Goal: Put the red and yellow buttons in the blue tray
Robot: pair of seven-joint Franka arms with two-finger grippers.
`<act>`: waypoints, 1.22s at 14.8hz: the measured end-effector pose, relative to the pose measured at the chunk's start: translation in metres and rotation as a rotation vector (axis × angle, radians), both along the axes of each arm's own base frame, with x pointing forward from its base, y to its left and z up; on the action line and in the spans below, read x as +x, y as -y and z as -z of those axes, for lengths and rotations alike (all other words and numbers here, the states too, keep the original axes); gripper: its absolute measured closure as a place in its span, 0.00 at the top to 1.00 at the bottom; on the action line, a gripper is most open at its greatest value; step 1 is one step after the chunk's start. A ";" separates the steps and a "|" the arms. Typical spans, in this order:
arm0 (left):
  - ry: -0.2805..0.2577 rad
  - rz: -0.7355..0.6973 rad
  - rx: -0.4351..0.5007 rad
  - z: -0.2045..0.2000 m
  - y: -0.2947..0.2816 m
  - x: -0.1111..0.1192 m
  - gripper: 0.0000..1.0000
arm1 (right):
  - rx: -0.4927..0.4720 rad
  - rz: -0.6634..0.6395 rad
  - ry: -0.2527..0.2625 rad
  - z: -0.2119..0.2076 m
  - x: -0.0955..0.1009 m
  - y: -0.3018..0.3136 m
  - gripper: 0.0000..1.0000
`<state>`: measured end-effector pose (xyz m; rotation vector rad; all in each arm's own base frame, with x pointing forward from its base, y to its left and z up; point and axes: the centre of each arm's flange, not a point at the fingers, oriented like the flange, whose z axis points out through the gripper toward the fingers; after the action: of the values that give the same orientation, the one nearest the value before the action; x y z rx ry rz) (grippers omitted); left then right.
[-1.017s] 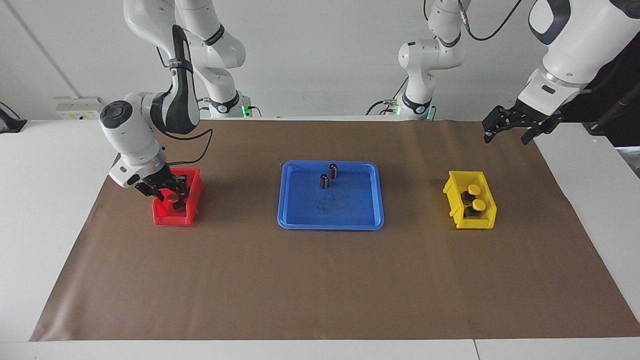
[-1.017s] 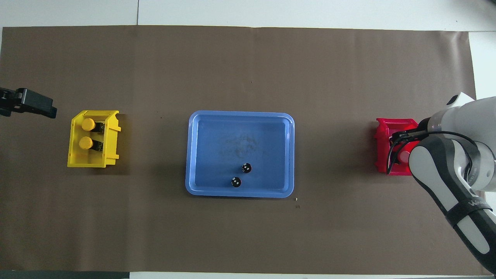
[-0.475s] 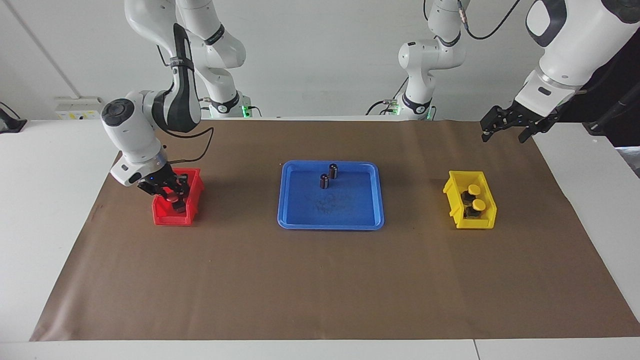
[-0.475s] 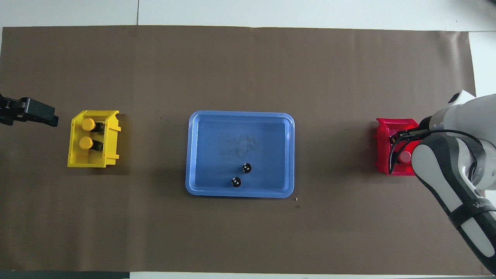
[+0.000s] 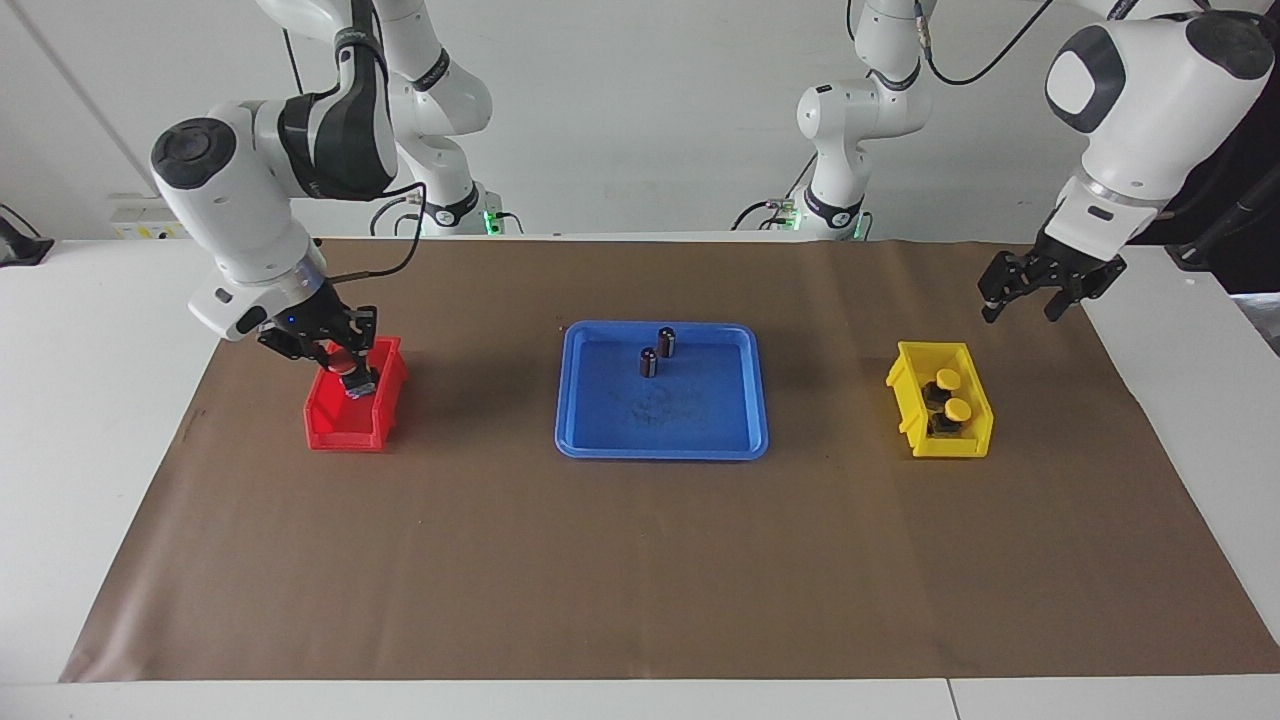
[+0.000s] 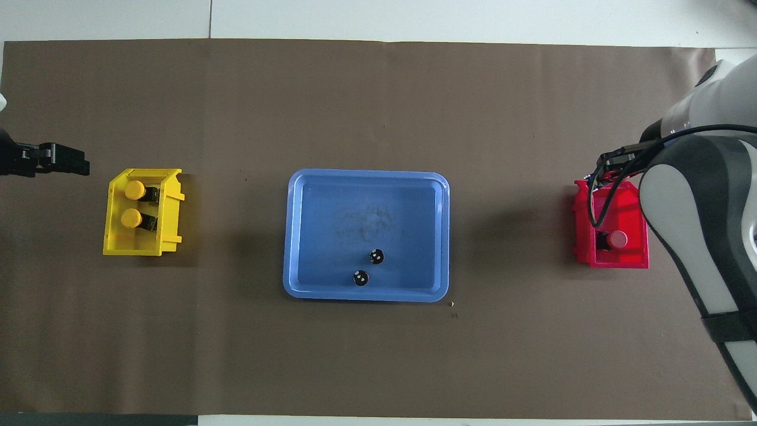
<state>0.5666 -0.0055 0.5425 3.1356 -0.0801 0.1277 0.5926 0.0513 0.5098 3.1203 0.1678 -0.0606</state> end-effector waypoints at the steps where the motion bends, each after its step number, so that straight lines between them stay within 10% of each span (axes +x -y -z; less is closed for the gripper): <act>1: 0.012 -0.008 0.000 0.020 -0.004 0.002 0.85 | 0.001 0.031 0.017 0.000 0.004 -0.039 0.41; 9: -0.001 -0.002 -0.010 0.144 -0.001 0.024 0.81 | 0.031 0.251 0.084 0.100 -0.037 -0.337 0.41; 18: -0.012 0.004 -0.012 0.180 0.008 0.008 0.75 | 0.023 0.288 0.072 0.149 -0.035 -0.344 0.41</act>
<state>0.5750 -0.0136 0.3620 3.1238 -0.0846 0.1091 0.5576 0.3953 0.3606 3.1369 -0.2841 0.0515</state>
